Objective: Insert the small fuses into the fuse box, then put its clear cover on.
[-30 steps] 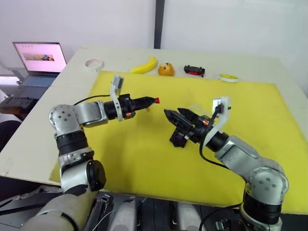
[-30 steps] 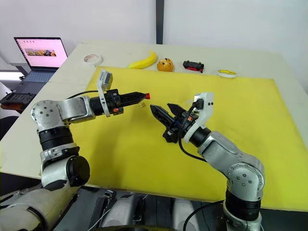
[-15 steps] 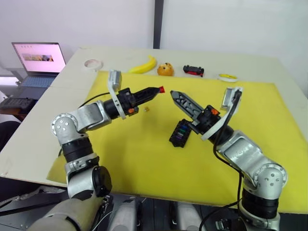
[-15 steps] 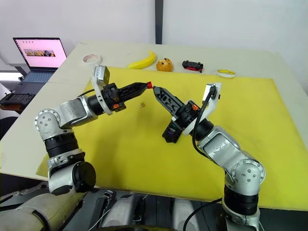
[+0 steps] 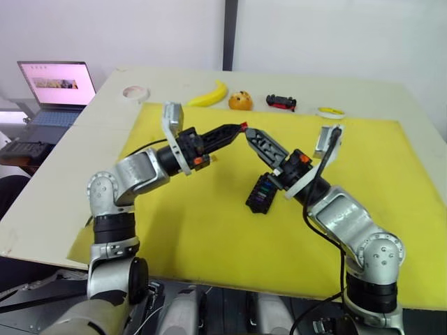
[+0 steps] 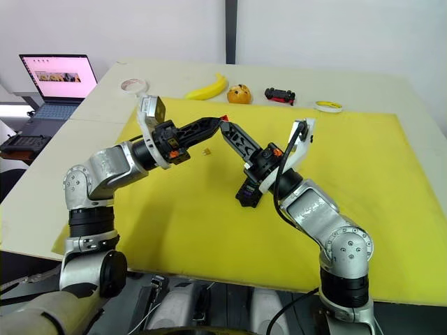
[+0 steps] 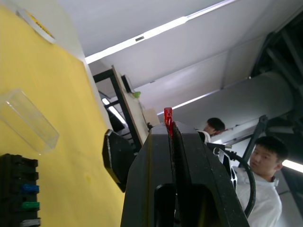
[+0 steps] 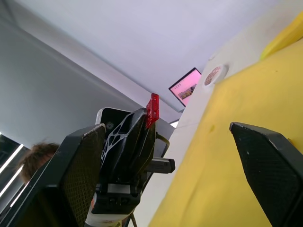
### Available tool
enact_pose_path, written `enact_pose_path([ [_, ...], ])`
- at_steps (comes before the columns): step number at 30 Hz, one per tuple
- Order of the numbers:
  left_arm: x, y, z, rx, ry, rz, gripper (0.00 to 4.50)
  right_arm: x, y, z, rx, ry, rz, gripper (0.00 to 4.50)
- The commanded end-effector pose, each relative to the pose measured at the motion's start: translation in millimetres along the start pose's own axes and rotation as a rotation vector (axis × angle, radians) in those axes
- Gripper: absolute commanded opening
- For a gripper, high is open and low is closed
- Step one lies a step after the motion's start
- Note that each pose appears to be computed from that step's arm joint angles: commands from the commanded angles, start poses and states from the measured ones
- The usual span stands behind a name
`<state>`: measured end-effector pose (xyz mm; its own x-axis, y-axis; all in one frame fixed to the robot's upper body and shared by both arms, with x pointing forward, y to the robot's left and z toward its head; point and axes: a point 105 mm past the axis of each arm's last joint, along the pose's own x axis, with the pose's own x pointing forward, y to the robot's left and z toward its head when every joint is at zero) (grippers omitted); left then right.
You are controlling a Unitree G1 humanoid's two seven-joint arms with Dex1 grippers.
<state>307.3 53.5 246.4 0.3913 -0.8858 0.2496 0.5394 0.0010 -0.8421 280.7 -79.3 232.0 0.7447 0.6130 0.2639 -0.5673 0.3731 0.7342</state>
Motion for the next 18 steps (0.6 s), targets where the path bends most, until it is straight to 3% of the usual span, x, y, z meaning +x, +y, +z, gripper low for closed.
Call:
enact_pose_path([
  [1, 1.8, -13.1, -0.6, 0.027, 0.001, -0.048, 0.0, 0.7, 12.9, 7.2, -0.01, -0.041, 0.044, 3.21],
  [2, 1.5, -12.6, -0.8, 0.027, 0.002, -0.047, 0.0, 1.3, 13.9, 8.5, -0.008, -0.046, 0.045, 2.76],
  [18, 4.4, -12.5, -1.4, 0.03, 0.014, -0.048, 0.0, 10.6, 15.8, 5.9, -0.008, -0.024, 0.06, 2.76],
])
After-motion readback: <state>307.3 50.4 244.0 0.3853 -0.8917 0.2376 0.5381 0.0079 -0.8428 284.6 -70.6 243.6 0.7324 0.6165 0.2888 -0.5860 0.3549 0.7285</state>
